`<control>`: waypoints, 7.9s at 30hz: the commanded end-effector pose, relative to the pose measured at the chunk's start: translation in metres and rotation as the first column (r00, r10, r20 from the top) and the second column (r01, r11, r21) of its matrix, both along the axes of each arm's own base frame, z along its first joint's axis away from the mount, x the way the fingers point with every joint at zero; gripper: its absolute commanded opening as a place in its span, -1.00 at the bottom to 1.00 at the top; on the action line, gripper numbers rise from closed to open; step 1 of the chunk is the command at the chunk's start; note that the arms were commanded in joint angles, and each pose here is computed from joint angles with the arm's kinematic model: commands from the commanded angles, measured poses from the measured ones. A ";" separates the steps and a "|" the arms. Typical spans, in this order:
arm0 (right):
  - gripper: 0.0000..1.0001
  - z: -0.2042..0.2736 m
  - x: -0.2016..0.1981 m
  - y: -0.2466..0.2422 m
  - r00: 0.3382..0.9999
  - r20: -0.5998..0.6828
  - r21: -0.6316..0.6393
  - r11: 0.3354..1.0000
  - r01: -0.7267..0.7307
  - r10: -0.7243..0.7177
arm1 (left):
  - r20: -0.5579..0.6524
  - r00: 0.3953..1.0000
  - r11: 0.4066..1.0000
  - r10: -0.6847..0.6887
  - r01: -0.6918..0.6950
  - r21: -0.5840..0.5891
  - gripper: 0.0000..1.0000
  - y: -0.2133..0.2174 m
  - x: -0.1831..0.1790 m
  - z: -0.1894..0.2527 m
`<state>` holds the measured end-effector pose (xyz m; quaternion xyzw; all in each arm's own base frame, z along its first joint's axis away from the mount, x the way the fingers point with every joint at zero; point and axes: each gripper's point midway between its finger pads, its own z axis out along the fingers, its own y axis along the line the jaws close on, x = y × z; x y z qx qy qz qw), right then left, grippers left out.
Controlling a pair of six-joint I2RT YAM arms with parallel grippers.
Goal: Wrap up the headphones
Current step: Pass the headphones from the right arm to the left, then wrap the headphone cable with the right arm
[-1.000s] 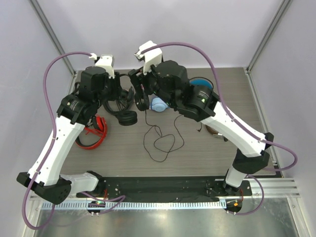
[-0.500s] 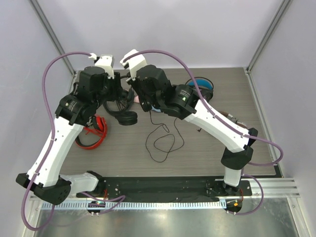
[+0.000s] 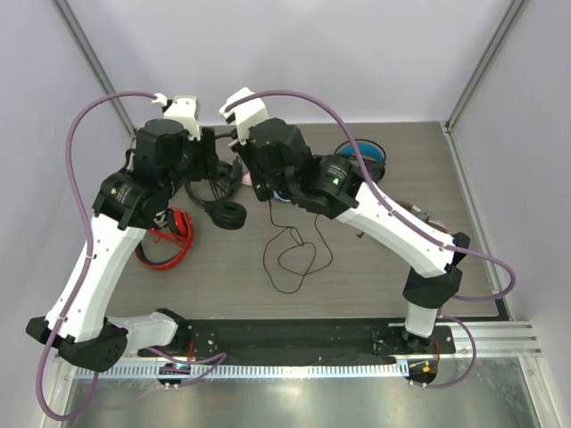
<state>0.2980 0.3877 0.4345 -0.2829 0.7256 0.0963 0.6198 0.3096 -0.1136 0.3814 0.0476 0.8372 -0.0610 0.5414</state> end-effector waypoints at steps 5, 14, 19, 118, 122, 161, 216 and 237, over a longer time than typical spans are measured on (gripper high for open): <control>-0.98 0.047 -0.004 -0.023 0.995 0.081 0.116 0.992 0.054 -0.064 | 0.013 0.999 0.999 0.034 -0.034 0.037 0.08 0.015 -0.008 0.015; -0.98 0.045 0.001 -0.033 0.987 0.133 0.042 0.995 0.088 -0.093 | -0.083 0.996 0.998 -0.016 0.021 0.063 0.88 0.004 -0.009 0.000; -0.98 0.047 0.002 -0.036 0.984 0.146 0.026 0.995 0.099 -0.101 | -0.091 0.996 0.998 -0.001 0.007 0.070 0.76 0.006 -0.007 -0.001; 0.86 -0.029 -0.053 -0.082 0.998 0.048 0.195 0.980 -0.046 0.038 | 0.208 0.833 0.810 0.512 -0.388 -0.441 -0.99 0.071 -0.021 0.087; 0.89 -0.045 -0.040 -0.083 0.995 0.098 0.159 0.987 0.004 -0.020 | 0.219 0.820 0.785 0.528 -0.374 -0.494 -0.99 0.075 -0.028 0.096; -0.98 -0.017 0.043 -0.136 0.890 0.391 0.358 0.930 0.087 -0.234 | 0.142 0.932 0.819 0.335 -0.212 -0.534 -0.99 0.037 -0.043 0.096; -0.98 -0.119 0.058 -0.060 0.993 0.061 0.467 0.882 0.065 -0.105 | 0.070 0.989 0.503 0.133 -0.006 -0.865 -0.99 -0.014 -0.021 0.134; -0.98 -0.150 0.040 0.038 0.996 -0.025 0.325 0.943 -0.069 0.081 | -0.046 0.987 0.337 0.154 -0.096 -0.937 -1.00 -0.023 0.010 0.113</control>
